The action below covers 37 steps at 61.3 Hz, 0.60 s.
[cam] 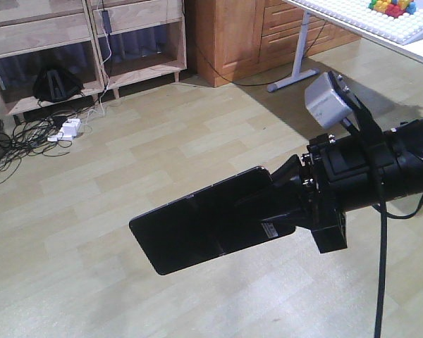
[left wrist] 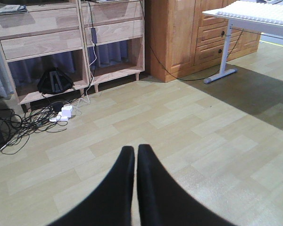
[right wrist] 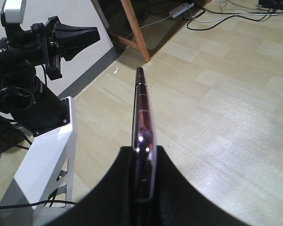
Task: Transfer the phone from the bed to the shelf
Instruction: 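Carry the held phone toward the white desk with colourful blocks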
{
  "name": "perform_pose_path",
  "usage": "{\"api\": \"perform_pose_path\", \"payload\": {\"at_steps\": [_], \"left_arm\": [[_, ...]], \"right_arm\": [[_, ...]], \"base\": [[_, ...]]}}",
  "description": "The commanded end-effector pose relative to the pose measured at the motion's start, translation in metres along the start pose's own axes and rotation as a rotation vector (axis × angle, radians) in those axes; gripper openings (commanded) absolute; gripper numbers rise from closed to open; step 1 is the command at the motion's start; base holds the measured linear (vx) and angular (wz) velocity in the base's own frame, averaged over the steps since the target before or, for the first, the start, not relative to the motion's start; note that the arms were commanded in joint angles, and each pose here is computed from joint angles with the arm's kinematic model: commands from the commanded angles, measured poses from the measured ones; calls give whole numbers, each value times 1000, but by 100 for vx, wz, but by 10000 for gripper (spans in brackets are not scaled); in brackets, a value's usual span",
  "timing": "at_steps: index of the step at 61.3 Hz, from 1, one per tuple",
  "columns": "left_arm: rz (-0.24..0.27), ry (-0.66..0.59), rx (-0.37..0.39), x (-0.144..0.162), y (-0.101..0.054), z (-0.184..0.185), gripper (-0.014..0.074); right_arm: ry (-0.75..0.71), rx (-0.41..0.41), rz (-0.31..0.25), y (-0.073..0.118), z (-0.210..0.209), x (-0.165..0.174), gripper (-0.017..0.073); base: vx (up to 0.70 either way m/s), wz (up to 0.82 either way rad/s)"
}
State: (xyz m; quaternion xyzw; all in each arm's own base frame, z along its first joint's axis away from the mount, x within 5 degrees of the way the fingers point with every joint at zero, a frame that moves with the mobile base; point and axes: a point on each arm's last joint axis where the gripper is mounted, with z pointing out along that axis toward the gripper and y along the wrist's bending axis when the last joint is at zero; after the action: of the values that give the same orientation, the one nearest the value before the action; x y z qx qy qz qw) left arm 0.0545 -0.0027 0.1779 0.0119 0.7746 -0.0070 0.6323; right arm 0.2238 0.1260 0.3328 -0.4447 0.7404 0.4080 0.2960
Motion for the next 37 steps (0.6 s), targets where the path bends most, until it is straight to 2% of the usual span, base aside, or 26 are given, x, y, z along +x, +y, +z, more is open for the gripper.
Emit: {"api": "perform_pose_path", "payload": {"at_steps": [1,37], "left_arm": [[-10,-75,-5,-6,1,0,1],[-10,-75,-5,-6,1,0,1]], "right_arm": [[-77,-90,-23,18,-9,-13,-1],[-77,-90,-23,18,-9,-13,-1]], "base": [[31,1],[30,2]]}}
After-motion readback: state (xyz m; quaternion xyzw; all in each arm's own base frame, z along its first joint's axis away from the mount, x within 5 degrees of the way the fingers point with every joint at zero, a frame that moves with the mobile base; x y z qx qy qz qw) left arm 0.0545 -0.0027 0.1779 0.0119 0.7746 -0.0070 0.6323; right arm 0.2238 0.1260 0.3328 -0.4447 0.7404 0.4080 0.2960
